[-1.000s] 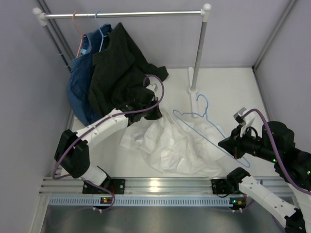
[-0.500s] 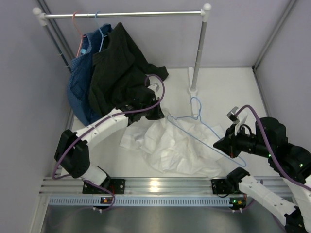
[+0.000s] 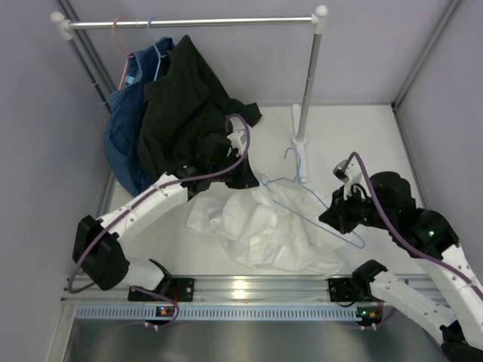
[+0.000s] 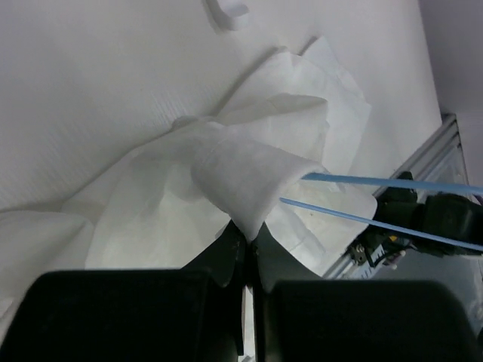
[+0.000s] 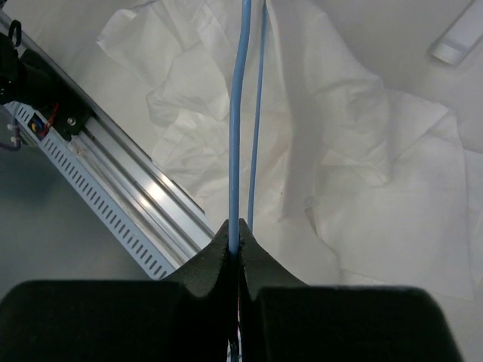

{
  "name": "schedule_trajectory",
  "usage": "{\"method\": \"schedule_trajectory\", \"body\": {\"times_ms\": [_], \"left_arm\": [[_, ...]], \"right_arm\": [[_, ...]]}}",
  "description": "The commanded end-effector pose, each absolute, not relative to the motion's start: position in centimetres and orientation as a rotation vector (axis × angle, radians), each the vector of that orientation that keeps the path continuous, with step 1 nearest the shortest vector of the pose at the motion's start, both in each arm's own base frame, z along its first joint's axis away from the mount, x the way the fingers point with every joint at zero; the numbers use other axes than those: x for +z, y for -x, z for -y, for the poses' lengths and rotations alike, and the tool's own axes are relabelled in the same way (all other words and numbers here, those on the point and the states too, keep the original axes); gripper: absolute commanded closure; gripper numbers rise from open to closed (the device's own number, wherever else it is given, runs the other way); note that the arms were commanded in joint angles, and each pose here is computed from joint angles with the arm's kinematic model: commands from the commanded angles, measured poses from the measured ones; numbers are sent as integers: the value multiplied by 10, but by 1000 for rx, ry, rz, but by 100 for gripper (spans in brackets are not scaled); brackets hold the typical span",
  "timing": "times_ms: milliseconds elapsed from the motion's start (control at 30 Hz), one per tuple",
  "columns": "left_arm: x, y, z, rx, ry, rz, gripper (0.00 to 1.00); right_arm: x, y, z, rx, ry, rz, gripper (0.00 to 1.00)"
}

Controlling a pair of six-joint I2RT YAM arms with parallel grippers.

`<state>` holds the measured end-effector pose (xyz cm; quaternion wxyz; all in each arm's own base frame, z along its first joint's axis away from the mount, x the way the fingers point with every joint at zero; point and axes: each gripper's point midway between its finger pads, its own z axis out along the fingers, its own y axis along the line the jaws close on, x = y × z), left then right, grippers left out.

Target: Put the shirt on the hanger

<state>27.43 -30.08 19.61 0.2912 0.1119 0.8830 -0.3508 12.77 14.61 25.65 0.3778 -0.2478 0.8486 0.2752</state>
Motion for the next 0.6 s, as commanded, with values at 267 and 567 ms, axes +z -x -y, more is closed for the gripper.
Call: {"method": "schedule_trajectory", "body": {"times_ms": [267, 567], "left_arm": [[311, -189, 289, -1166, -766, -2023, 100], [316, -172, 274, -1064, -817, -2059, 100]], "right_arm": [[271, -119, -214, 1173, 792, -1831, 100], [291, -122, -229, 1258, 799, -1588, 100]]}}
